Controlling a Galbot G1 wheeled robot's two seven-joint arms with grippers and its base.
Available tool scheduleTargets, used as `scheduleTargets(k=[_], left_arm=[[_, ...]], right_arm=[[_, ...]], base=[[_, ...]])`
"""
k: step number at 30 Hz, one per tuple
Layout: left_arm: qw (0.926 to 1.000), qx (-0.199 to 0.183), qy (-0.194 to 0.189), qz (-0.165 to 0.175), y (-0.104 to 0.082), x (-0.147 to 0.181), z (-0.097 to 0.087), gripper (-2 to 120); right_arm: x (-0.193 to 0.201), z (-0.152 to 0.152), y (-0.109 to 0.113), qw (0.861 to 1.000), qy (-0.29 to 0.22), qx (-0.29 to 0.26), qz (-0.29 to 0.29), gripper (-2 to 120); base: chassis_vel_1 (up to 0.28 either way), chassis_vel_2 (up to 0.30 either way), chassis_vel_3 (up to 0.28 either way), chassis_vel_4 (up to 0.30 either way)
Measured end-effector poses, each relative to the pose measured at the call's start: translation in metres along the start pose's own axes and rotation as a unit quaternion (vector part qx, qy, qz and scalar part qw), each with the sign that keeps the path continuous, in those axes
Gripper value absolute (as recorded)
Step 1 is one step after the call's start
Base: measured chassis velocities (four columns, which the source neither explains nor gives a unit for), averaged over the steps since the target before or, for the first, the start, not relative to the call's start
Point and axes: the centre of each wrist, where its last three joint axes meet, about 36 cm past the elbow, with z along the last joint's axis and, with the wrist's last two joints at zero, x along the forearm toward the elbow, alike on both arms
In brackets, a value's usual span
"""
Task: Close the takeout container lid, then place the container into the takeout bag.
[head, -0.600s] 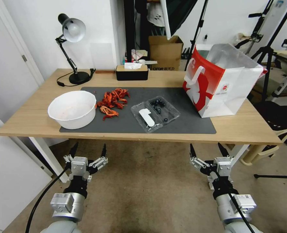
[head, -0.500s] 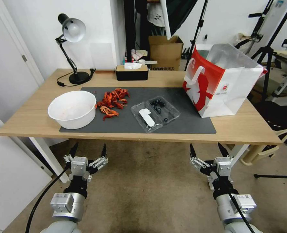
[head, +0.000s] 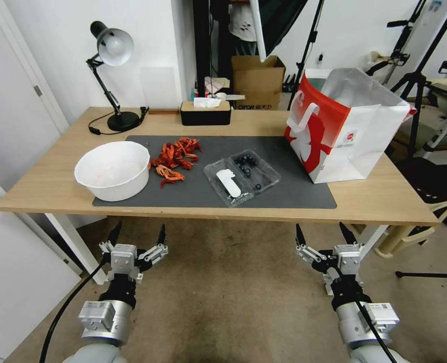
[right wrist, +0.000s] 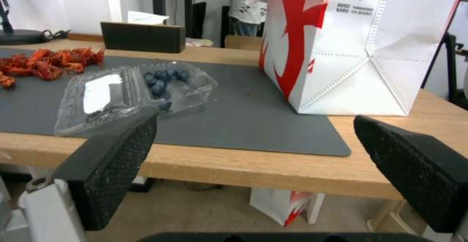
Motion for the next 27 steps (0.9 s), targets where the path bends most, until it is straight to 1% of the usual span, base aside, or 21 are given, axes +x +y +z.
scheduleTargets(k=[4,5,6,7,8,9,10,11,12,14,20,27], left_arm=[[1.0,0.007,0.003,-0.005,-0.004,0.001,0.0,100],[0.9993,0.033,0.01,-0.017,-0.015,0.004,-0.005,100],[0.9993,0.033,0.01,-0.017,-0.015,0.004,-0.005,100],[0.9976,0.06,0.019,-0.03,-0.027,0.007,-0.011,100],[0.9968,0.069,0.023,-0.035,-0.031,0.008,-0.013,100],[0.9906,0.117,0.042,-0.059,-0.05,0.014,-0.025,100],[0.9875,0.133,0.05,-0.067,-0.056,0.016,-0.03,100],[0.9875,0.133,0.05,-0.067,-0.056,0.016,-0.03,100],[0.9848,0.147,0.056,-0.073,-0.062,0.018,-0.034,100],[0.9838,0.155,0.053,-0.074,-0.063,0.019,-0.037,100],[0.9842,0.158,0.042,-0.068,-0.062,0.019,-0.038,100],[0.9859,0.157,0.023,-0.052,-0.057,0.018,-0.037,100]], right_arm=[[-0.001,-0.001,0.003,1.0,0.013,-0.009,-0.014,100],[-0.003,-0.001,0.009,0.998,0.038,-0.022,-0.036,100],[-0.003,-0.001,0.009,0.998,0.038,-0.022,-0.036,100],[-0.004,0.0,0.015,0.996,0.066,-0.031,-0.059,100],[-0.004,0.0,0.017,0.994,0.075,-0.034,-0.067,100],[-0.005,0.002,0.023,0.988,0.11,-0.046,-0.098,100],[-0.007,0.002,0.023,0.987,0.111,-0.048,-0.101,100],[-0.007,0.002,0.023,0.987,0.111,-0.048,-0.101,100],[-0.008,0.002,0.022,0.987,0.111,-0.048,-0.104,100],[-0.009,0.002,0.022,0.987,0.111,-0.049,-0.105,100],[-0.009,0.002,0.021,0.988,0.104,-0.05,-0.102,100],[-0.007,0.003,0.019,0.99,0.1,-0.047,-0.093,100]], base=[[0.0,0.0,0.0,0.0],[0.0,0.0,0.0,0.0],[0.0,0.0,0.0,0.0],[0.0,0.0,0.0,0.0],[0.0,0.0,0.0,0.0],[0.0,0.0,0.0,0.0],[0.0,0.0,0.0,0.0],[0.0,0.0,0.0,0.0],[0.0,0.0,0.0,0.0],[0.0,0.0,0.0,0.0],[0.0,0.0,0.0,0.0],[0.0,0.0,0.0,0.0]])
